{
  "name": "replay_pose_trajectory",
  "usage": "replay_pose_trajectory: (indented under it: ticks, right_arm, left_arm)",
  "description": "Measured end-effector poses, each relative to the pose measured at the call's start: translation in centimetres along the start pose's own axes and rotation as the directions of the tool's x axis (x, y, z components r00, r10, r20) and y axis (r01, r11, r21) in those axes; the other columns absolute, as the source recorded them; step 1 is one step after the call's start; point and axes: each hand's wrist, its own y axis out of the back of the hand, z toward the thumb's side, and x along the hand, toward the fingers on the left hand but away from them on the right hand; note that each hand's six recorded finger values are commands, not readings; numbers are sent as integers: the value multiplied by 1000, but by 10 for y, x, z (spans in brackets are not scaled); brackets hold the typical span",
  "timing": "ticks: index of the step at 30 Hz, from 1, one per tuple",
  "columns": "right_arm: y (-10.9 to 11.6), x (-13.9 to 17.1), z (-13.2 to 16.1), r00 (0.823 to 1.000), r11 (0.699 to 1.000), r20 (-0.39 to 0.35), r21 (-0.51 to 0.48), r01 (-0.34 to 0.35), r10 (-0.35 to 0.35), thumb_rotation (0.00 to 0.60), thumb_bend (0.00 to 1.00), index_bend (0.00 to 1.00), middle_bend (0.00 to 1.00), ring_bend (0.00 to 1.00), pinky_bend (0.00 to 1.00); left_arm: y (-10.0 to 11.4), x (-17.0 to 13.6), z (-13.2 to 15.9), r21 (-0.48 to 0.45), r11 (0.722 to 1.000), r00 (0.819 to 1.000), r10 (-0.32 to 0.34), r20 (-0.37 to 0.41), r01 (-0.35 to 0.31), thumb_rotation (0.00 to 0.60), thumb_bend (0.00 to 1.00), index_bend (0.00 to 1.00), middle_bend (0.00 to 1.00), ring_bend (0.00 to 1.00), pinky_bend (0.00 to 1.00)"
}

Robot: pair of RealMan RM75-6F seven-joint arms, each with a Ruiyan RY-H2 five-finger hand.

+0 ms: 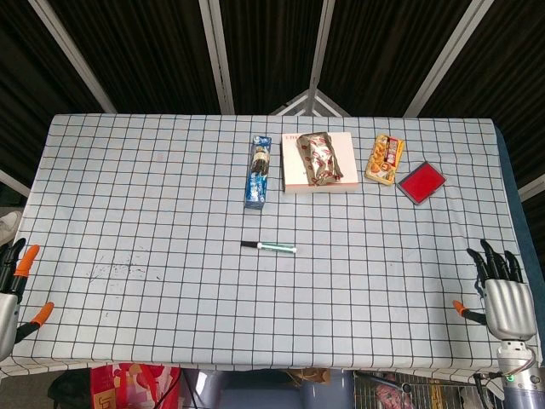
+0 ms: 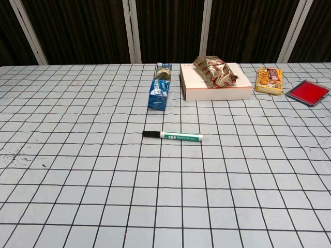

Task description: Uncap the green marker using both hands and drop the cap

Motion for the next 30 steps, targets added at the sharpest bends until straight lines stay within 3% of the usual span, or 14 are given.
replay_pose_trajectory:
  ticks: [8, 14, 21, 30]
  right_arm:
    - [-2, -10, 27, 999, 999, -50, -36, -17, 15, 600, 147, 288, 32, 126, 47]
    - [-10, -28, 68, 993, 997, -101, -45, -62, 58, 600, 147, 310, 32, 126, 47]
    - [-23, -48, 135, 977, 989, -172, -63, -135, 122, 600, 147, 333, 32, 126, 47]
    - [-58, -69, 231, 942, 957, -239, -110, -269, 237, 600, 147, 333, 32, 125, 47]
  left_arm:
    - [3, 2, 2, 12, 1000, 1000, 1, 3, -1, 600, 290, 56, 0, 0, 0]
    - [7, 4, 1, 21, 1000, 1000, 3, -4, -3, 600, 290, 56, 0, 0, 0]
    - [0, 10, -1, 29, 999, 1000, -21, -13, 21, 600, 290, 56, 0, 0, 0]
    - [-17, 18, -1, 43, 998, 999, -49, -8, 49, 600, 290, 56, 0, 0, 0]
